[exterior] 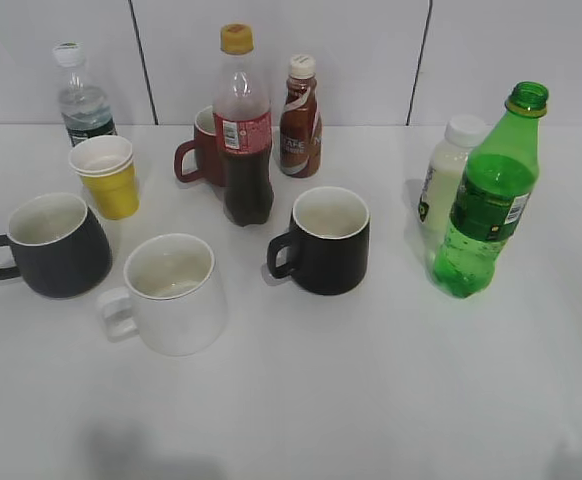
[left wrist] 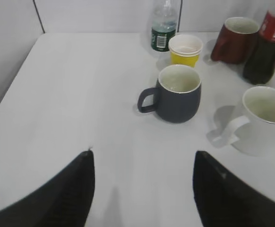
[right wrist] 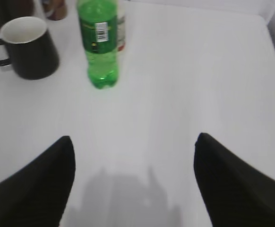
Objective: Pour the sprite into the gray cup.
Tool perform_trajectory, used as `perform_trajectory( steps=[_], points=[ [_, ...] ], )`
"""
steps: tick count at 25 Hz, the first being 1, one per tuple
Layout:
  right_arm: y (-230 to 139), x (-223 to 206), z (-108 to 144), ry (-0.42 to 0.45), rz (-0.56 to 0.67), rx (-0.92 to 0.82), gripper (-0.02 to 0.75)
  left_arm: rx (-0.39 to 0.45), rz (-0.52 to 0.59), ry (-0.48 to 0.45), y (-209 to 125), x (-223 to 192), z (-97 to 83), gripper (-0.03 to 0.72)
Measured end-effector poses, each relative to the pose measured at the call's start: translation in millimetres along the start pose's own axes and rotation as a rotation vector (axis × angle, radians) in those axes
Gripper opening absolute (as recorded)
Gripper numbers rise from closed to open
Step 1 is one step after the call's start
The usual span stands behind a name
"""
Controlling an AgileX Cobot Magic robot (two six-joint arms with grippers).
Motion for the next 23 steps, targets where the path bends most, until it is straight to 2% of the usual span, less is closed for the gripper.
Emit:
perform_trajectory(
  steps=[4,23],
  points=[
    [0.8,0.2,-5.6,-0.088,-0.013,-0.042,0.585,-0.011,-0.005,-0.024,0.2,0.3,-1.4,0.471],
    [0.8,0.2,-5.9,-0.092,-0.014,-0.044,0.585,-0.012,-0.005,-0.026,0.2,0.3,-1.5,0.415]
  ],
)
Point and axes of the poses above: a point on each arm's last joint axis where the gripper is mounted, x pointing back along that axis away from the gripper, z along the wrist's bending axis when the last joint is at zero, y = z × x, the point moved 7 cm from there along -x, pointing out along that axis toward the gripper, and after that the axes turned 9 degrees about -x, right-handed, at the moved point
